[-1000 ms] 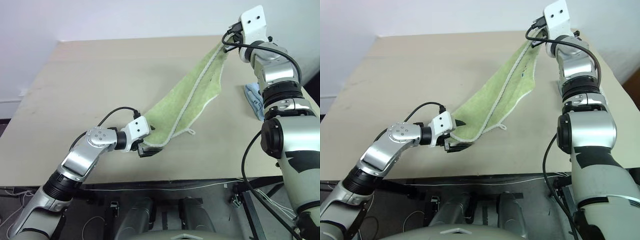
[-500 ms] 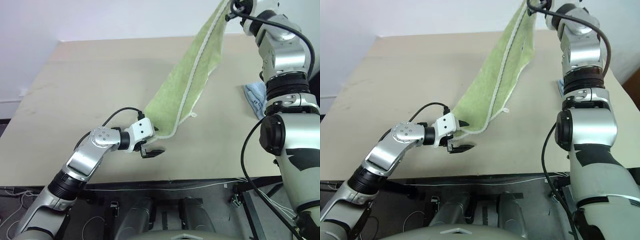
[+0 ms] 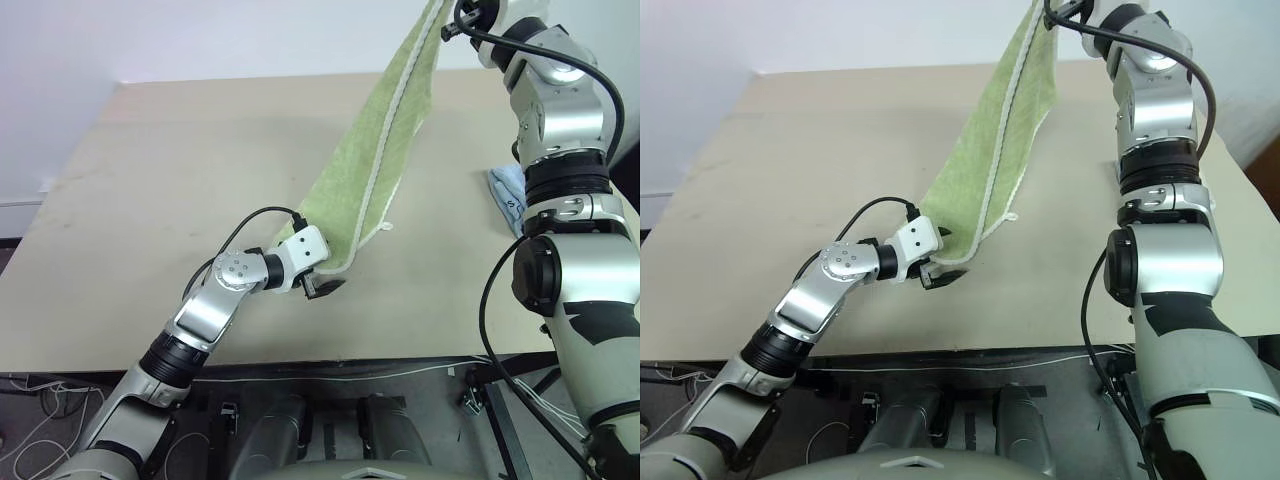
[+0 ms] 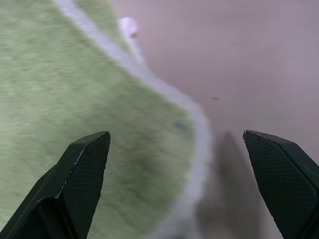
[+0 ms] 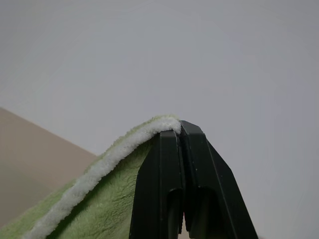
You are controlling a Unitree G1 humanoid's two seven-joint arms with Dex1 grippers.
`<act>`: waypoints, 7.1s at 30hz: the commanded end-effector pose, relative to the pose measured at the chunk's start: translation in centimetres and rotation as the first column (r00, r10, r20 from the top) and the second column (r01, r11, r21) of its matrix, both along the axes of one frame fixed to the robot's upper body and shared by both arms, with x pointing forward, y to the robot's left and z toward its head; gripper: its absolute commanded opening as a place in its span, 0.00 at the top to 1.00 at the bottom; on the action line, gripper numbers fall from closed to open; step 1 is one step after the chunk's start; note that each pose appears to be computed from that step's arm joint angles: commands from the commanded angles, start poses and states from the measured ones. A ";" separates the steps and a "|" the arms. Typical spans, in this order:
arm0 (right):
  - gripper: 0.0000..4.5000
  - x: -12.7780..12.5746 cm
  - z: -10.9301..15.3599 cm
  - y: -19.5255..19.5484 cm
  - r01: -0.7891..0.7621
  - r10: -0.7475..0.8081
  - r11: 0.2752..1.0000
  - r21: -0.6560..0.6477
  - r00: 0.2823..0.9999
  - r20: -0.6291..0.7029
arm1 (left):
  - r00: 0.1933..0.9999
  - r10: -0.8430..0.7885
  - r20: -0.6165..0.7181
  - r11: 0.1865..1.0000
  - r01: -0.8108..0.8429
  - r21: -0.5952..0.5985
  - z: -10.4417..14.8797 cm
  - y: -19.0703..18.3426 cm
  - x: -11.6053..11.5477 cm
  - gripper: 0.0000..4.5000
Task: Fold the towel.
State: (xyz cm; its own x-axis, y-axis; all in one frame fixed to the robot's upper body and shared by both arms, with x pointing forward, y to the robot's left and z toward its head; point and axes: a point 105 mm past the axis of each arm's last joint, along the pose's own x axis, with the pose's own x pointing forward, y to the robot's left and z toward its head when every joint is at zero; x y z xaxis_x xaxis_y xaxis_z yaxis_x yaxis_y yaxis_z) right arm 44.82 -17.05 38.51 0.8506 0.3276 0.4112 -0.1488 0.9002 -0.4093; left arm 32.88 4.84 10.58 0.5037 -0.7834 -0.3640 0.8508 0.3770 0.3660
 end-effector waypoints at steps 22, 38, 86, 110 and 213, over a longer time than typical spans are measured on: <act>1.00 -0.8 1.1 -0.4 0.013 -0.014 1.000 0.020 0.998 0.061 | 0.998 0.063 -0.003 0.993 -0.063 -0.104 0.9 -0.7 0.8 0.99; 1.00 -0.5 0.8 -0.8 0.007 -0.010 0.998 0.061 0.999 0.051 | 0.990 0.131 -0.055 0.852 -0.140 -0.504 9.7 4.3 1.8 0.99; 1.00 -12.3 -13.9 -9.7 -0.372 0.128 0.897 -0.240 0.737 -0.663 | 0.960 0.248 0.131 0.915 -0.188 -0.356 13.6 22.3 6.4 0.99; 1.00 -19.9 -18.0 -13.3 -0.558 -0.130 0.731 -0.392 0.450 -0.883 | 0.981 0.064 -0.182 0.989 -0.087 -0.117 6.4 25.1 -1.6 0.99; 1.00 -11.3 -16.9 -10.8 -0.364 0.147 0.919 -0.155 0.679 -0.719 | 0.969 0.026 -0.246 0.983 -0.069 -0.169 6.8 20.1 3.7 1.00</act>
